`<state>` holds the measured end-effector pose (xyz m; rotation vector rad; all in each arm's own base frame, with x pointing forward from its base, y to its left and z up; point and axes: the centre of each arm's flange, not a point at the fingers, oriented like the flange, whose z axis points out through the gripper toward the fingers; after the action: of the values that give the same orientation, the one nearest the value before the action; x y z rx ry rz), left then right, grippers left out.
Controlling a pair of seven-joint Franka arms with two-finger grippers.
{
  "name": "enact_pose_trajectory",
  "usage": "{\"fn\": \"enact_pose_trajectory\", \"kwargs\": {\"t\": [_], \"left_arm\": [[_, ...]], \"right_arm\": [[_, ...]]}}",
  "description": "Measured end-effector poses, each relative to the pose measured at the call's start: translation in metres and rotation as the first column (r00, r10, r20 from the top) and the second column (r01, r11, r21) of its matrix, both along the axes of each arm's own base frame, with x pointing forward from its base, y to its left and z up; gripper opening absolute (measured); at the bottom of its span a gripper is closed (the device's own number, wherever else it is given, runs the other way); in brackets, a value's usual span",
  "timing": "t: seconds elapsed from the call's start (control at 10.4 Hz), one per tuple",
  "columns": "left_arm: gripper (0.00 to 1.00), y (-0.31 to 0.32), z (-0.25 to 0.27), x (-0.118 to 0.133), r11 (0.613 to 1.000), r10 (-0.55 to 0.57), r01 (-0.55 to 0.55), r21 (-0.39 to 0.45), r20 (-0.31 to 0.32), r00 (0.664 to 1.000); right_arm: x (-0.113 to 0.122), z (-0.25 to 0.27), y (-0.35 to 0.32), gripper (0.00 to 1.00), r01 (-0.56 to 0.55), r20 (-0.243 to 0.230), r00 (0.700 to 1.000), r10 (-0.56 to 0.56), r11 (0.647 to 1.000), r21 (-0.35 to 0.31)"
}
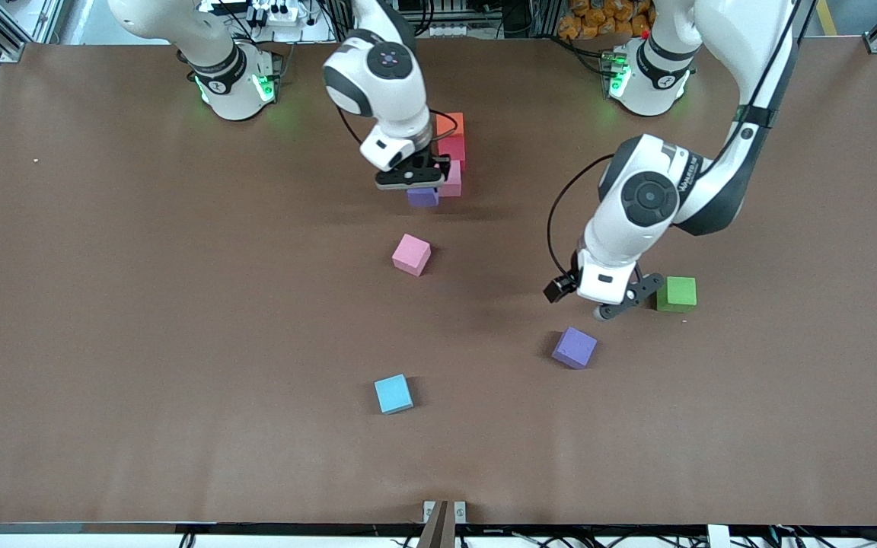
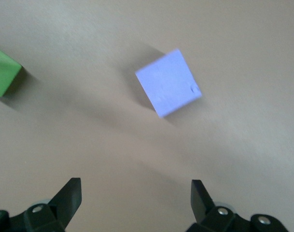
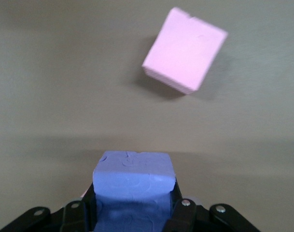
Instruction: Arrange blocks into number 1
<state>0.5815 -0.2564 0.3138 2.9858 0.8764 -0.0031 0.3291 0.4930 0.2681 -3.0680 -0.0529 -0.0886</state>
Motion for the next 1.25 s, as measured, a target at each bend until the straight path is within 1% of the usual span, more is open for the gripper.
{"fn": "enact_pose_trajectory", "kwargs": {"t": [0.19,0.39,0.48,0.68,0.87,1.25], "left_arm": [[1.00,0.006,-0.007,0.011,1.000,0.007,-0.007,0.004,0.001,1.000],[1.00,-0.009,0.003,0.015,0.999,-0.038,0.038,-0.007,0.027,0.999],[1.00,-0.016,0.010,0.017,0.998,-0.062,0.063,-0.011,0.042,0.997],[1.00,-0.020,0.016,0.019,0.995,-0.100,0.101,-0.014,0.056,0.993],[1.00,-0.019,0.019,0.021,0.994,-0.111,0.112,-0.014,0.063,0.992],[1.00,-0.022,0.048,0.032,0.993,-0.110,0.114,-0.025,0.103,0.988]], "right_arm": [[0.010,-0.015,0.015,0.58,-0.003,0.006,1.000,0.003,1.000,-0.007],[0.018,-0.020,0.025,0.58,0.000,0.012,1.000,0.000,1.000,-0.002],[0.018,-0.024,0.030,0.58,0.002,0.013,1.000,-0.002,1.000,-0.002],[0.009,-0.037,0.041,0.58,0.001,0.008,1.000,-0.001,1.000,-0.014],[-0.002,-0.045,0.047,0.58,-0.010,0.003,1.000,0.010,1.000,-0.024],[-0.008,-0.048,0.050,0.58,-0.015,-0.001,1.000,0.015,0.999,-0.031]]}}
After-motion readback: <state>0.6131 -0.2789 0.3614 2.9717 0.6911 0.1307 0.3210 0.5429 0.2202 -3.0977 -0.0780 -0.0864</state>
